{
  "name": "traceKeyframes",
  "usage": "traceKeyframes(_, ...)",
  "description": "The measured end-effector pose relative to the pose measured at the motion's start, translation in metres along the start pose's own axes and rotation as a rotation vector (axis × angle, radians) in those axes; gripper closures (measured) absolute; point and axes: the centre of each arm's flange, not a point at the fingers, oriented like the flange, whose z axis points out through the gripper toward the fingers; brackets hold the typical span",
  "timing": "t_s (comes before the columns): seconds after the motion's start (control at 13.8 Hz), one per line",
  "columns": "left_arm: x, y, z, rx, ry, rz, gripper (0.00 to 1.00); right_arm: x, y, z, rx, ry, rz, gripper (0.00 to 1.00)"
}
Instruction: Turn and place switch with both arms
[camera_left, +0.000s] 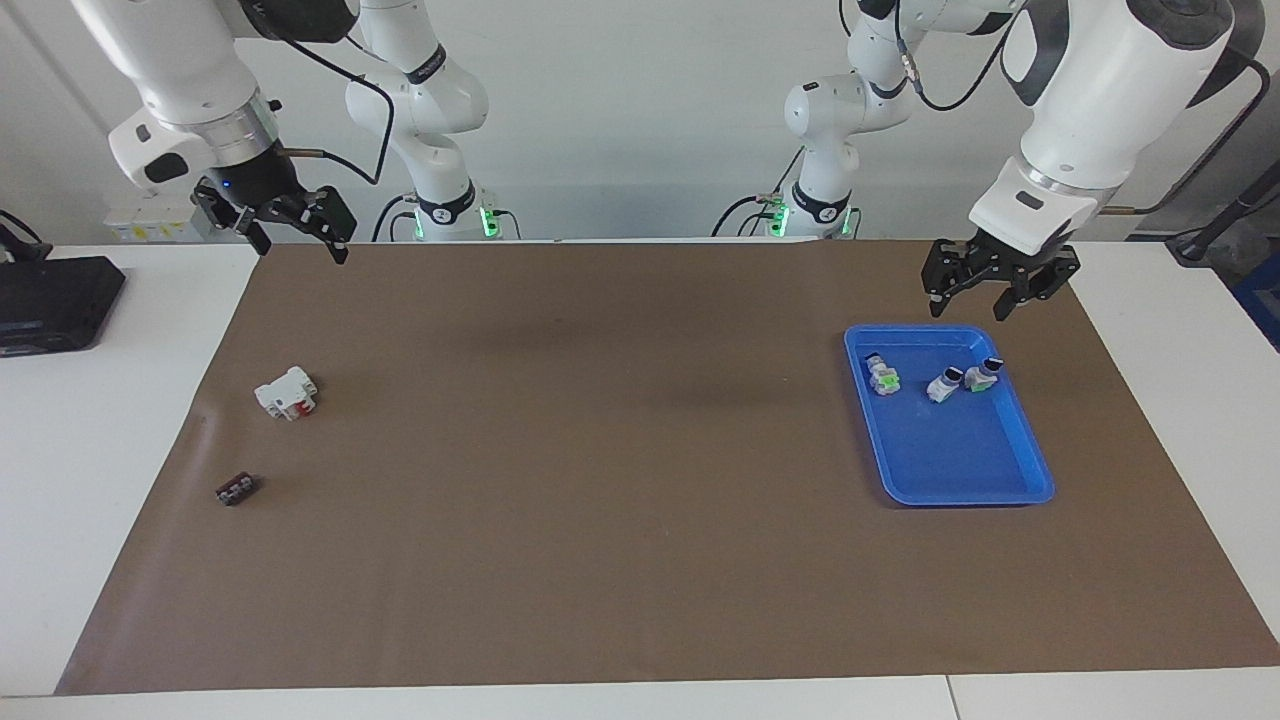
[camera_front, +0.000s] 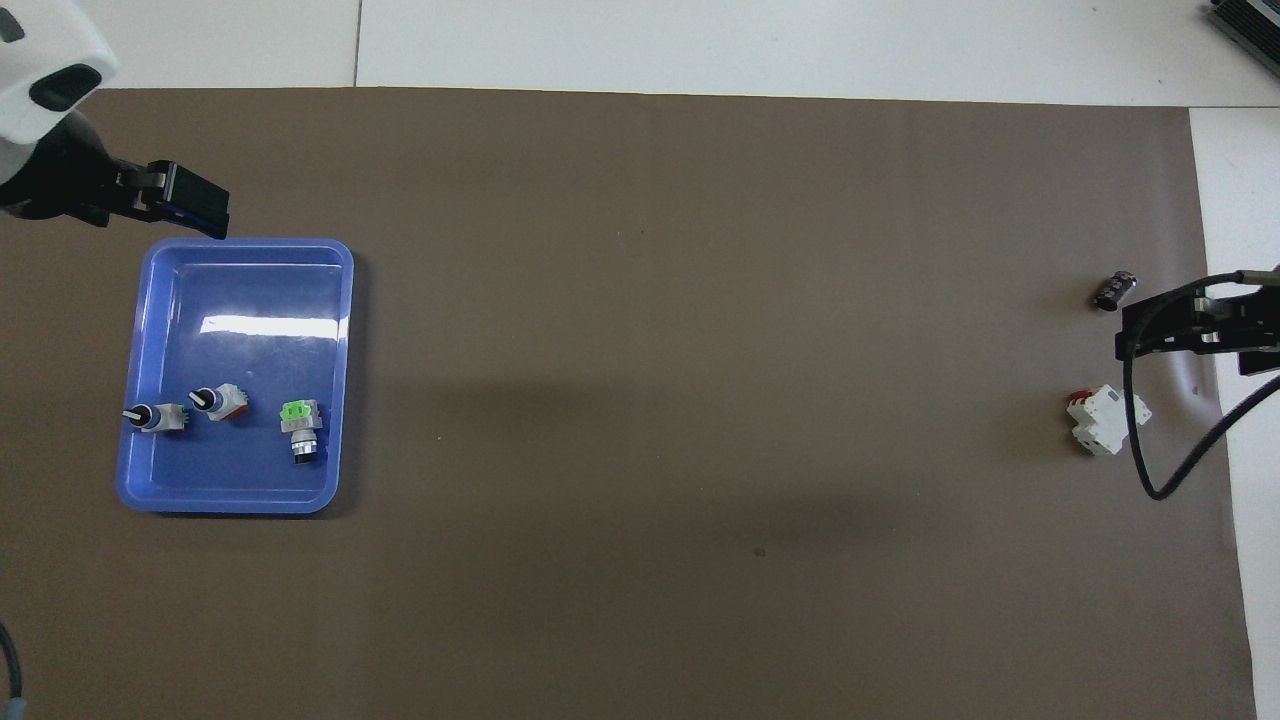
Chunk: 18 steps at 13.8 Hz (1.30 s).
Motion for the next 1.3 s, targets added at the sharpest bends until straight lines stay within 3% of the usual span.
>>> traceKeyframes(0.43,-0.008,-0.032,0.009,0.014,-0.007,-0.044,0.00,0.006,-0.002,0.006,-0.001,-0.005,-0.002,0.00)
traceKeyframes(1.3,-0.013,0.017,0.006,0.015,-0.010,0.036,0.00,0.006,-0.001,0.006,-0.001,-0.006,0.000,0.00)
